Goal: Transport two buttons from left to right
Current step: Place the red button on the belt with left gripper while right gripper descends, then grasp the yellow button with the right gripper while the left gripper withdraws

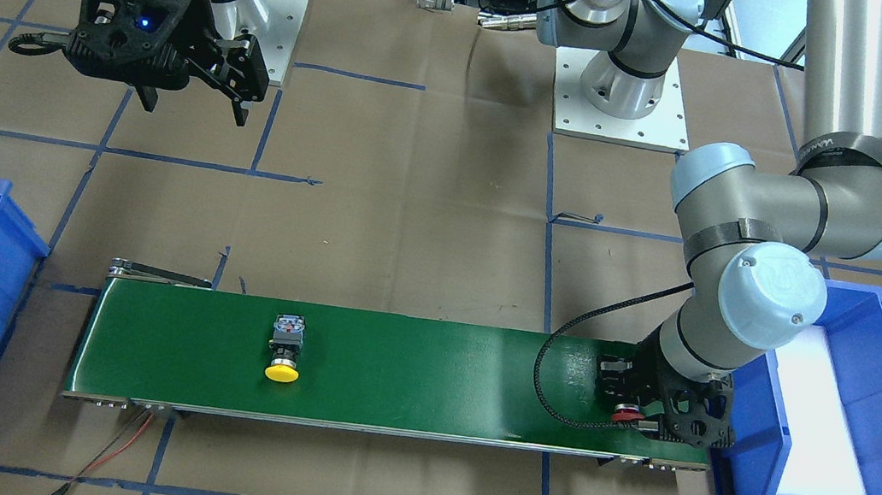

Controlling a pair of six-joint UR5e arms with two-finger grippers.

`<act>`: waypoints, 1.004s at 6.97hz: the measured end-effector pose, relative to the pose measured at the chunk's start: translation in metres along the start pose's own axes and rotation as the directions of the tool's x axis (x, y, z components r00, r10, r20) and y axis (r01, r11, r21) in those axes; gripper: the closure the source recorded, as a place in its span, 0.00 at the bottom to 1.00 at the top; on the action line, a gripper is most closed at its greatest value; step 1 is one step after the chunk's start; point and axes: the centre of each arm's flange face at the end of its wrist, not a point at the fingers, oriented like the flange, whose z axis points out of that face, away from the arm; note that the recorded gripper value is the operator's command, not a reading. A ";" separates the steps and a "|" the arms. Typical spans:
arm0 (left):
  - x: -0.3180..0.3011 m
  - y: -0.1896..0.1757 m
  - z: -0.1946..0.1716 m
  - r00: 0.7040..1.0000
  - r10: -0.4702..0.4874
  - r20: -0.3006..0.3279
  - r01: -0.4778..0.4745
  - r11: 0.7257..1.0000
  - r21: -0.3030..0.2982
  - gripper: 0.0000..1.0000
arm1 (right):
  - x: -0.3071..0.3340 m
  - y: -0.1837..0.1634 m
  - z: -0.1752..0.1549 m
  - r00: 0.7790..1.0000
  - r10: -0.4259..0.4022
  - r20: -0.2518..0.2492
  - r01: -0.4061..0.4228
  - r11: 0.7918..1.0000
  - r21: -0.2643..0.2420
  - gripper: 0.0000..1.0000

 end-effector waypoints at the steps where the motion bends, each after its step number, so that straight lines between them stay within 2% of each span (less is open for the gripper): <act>1: 0.001 0.000 -0.001 1.000 -0.006 -0.002 0.006 1.000 0.004 0.00 | 0.000 0.000 0.000 1.000 0.000 0.000 0.000 1.000 0.001 0.00; 4: 0.003 0.000 -0.036 1.000 -0.017 -0.002 0.017 0.998 0.053 0.00 | -0.001 -0.007 0.005 1.000 0.003 0.004 -0.003 1.000 0.005 0.00; 5: 0.004 0.009 -0.061 1.000 -0.016 -0.001 0.017 0.998 0.064 0.00 | -0.002 -0.027 0.018 1.000 0.009 0.008 -0.010 0.999 0.032 0.00; 7: 0.009 0.047 -0.118 1.000 -0.013 -0.013 0.013 0.999 0.030 0.00 | -0.005 -0.075 0.057 0.998 0.060 0.019 -0.061 0.994 0.088 0.00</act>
